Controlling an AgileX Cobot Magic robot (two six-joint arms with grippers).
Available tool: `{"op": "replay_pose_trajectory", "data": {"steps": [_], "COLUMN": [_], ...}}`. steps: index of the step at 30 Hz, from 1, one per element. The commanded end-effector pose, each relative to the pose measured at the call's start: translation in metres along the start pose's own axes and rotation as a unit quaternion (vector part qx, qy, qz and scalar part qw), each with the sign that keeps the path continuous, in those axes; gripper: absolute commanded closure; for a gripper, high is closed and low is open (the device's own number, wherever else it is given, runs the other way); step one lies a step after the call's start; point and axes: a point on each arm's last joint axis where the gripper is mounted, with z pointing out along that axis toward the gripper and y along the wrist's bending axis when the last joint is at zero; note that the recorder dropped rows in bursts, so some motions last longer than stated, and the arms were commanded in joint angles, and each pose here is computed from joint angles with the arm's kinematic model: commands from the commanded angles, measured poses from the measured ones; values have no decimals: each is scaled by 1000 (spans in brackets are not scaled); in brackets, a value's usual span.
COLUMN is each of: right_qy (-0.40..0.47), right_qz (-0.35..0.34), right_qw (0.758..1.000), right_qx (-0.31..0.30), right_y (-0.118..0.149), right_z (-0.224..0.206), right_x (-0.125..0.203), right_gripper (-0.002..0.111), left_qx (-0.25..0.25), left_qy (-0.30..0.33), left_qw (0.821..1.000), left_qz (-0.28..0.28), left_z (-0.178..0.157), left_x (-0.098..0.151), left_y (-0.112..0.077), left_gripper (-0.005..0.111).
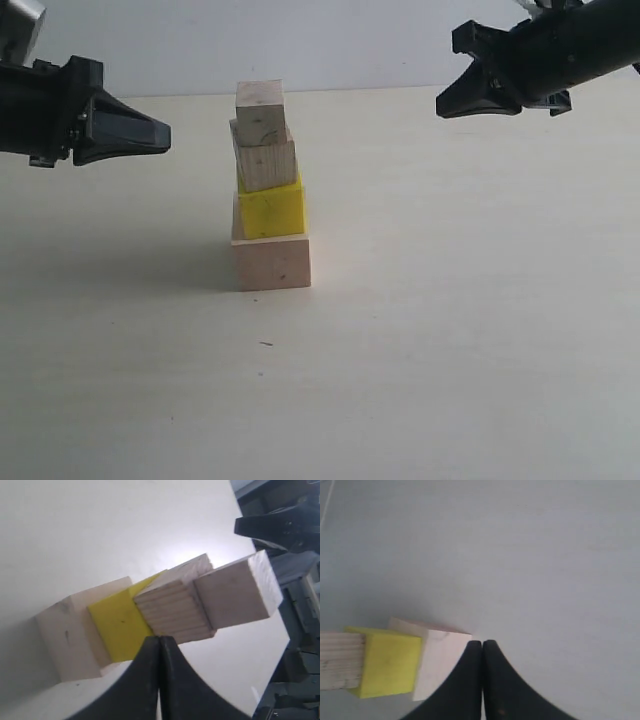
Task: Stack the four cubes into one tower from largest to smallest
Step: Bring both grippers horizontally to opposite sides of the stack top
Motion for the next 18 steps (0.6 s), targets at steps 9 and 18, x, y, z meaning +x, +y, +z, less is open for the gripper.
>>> {"op": "replay_pose_trajectory", "data": {"steps": [9,18], "right_qy": [47,52], "right_qz": [-62,-27], "right_qw": [995,990], "right_qx": [-68,-125], "right_y": [53,51], "right_z": [31,48], "right_x": [18,28], "right_gripper": [108,108], "left_qx": [99,104], "left_qy": [-7,-8], "left_qw": [995,994], "left_qz": [-31,-24], "left_z": [27,27], "left_x": [2,2], "left_y": [24,23], "left_gripper": [107,107]}}
